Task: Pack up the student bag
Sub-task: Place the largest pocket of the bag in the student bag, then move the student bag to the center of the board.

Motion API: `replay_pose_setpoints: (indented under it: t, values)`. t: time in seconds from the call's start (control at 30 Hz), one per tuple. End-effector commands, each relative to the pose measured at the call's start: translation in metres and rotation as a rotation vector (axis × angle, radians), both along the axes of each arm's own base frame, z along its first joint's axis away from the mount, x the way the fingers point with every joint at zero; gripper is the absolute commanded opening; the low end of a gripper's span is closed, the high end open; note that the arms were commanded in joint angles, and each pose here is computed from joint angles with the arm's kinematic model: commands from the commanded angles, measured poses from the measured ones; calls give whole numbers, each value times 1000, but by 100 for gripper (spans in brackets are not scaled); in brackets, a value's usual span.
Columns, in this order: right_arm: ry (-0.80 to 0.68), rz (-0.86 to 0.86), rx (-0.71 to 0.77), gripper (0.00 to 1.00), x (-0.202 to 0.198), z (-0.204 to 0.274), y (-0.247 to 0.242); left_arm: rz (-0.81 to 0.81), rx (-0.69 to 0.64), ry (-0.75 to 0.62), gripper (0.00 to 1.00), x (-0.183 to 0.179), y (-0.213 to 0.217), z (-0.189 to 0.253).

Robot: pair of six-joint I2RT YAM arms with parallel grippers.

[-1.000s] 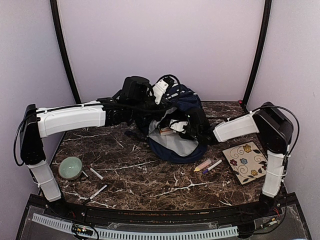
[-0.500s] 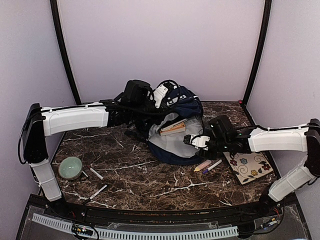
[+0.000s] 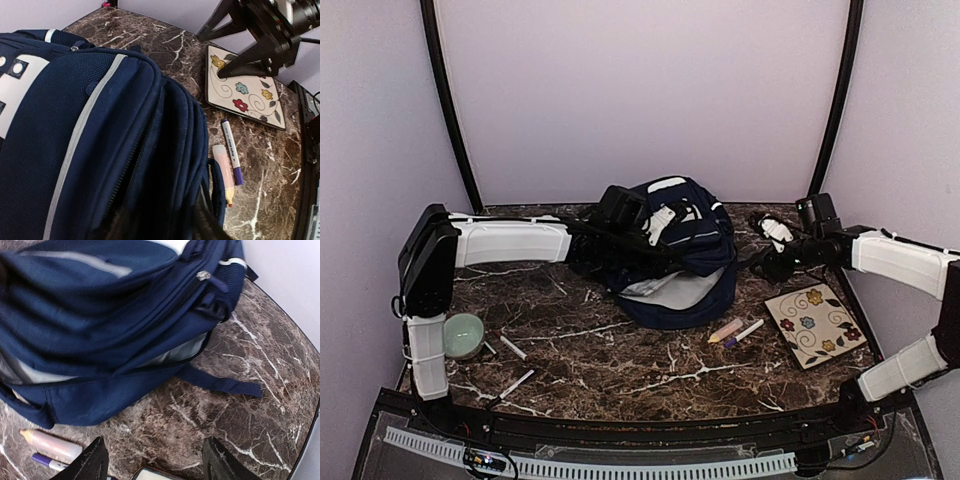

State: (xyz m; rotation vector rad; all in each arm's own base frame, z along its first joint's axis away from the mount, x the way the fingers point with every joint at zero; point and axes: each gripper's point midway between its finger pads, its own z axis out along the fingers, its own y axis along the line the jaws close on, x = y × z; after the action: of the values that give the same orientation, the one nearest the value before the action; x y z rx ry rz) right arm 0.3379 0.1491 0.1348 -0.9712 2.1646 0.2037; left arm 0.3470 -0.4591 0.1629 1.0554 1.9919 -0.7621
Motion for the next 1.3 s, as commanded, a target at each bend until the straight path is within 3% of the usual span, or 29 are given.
replay_pose_setpoints:
  t: [0.0, 0.17, 0.37, 0.53, 0.63, 0.73, 0.87, 1.0, 1.27]
  values:
    - [76, -88, 227, 65, 37, 32, -2, -16, -35, 53, 54, -5, 8, 24]
    - [145, -149, 375, 65, 77, 42, -10, -11, -84, 39, 63, -18, 25, 62]
    - [212, -173, 450, 67, 116, 18, -2, 118, -115, 45, 69, 4, 67, 78]
    - [312, -218, 498, 68, 135, -11, 5, 503, -107, 155, 70, 60, 147, 45]
    - [367, -226, 520, 69, 141, -25, 9, 693, -202, 264, 70, 87, 197, 23]
    - [425, -223, 543, 69, 142, -39, 15, 775, -298, 356, 70, 103, 224, 3]
    - [466, -236, 540, 68, 144, -56, 15, 775, -371, 477, 70, 116, 227, -28]
    - [492, -235, 538, 68, 144, -67, 16, 777, -379, 513, 70, 129, 222, -52]
    - [536, -217, 542, 69, 141, -78, 25, 815, -434, 616, 61, 152, 216, -90]
